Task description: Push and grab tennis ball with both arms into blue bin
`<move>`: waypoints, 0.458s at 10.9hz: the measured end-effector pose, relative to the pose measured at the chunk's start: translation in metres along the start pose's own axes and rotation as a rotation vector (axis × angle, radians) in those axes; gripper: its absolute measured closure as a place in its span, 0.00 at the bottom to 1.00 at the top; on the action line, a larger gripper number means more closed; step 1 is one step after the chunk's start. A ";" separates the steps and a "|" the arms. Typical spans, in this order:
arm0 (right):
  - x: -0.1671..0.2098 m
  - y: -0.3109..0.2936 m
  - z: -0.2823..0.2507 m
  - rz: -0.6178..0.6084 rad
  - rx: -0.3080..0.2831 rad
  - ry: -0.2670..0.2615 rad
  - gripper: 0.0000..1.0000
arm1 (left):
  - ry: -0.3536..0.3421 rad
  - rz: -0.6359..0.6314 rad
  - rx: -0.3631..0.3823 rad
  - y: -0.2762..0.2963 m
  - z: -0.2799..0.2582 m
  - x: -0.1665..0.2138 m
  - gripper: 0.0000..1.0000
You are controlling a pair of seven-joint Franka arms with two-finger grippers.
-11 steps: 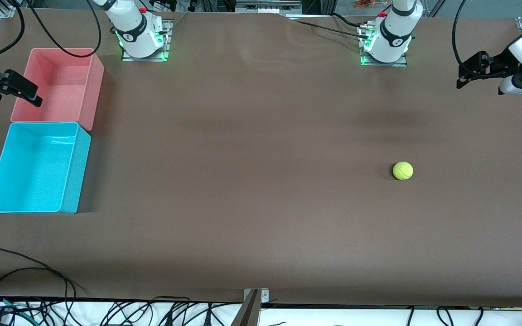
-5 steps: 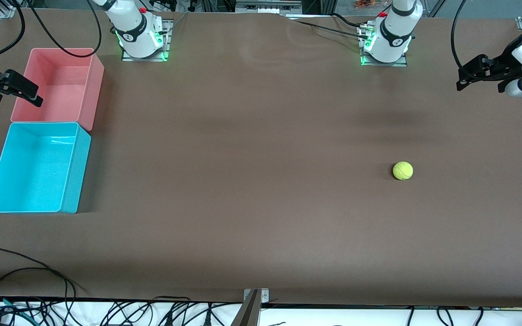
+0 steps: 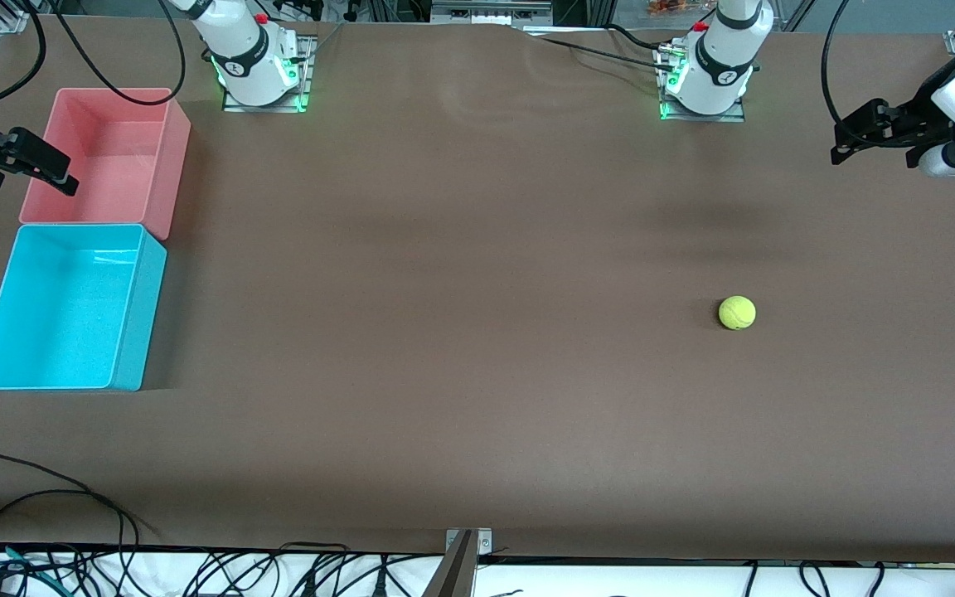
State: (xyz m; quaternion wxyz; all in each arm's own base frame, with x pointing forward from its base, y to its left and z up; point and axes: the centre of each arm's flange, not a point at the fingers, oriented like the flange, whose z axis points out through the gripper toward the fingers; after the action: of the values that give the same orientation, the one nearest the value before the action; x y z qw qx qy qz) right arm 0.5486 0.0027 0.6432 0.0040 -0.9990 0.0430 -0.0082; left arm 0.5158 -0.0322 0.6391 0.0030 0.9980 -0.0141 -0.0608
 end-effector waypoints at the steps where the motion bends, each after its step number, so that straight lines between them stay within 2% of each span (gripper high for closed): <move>1: 0.000 0.000 0.000 0.000 0.000 0.000 0.00 | -0.001 0.009 0.001 0.005 0.000 0.000 0.00; 5: 0.000 -0.001 0.000 -0.002 0.000 0.000 0.00 | -0.001 0.024 0.004 0.013 0.000 -0.001 0.00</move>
State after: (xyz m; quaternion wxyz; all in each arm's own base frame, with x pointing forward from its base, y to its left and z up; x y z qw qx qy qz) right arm 0.5486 0.0036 0.6433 0.0040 -0.9991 0.0423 -0.0084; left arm 0.5148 -0.0453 0.6390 0.0017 0.9978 -0.0263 -0.0611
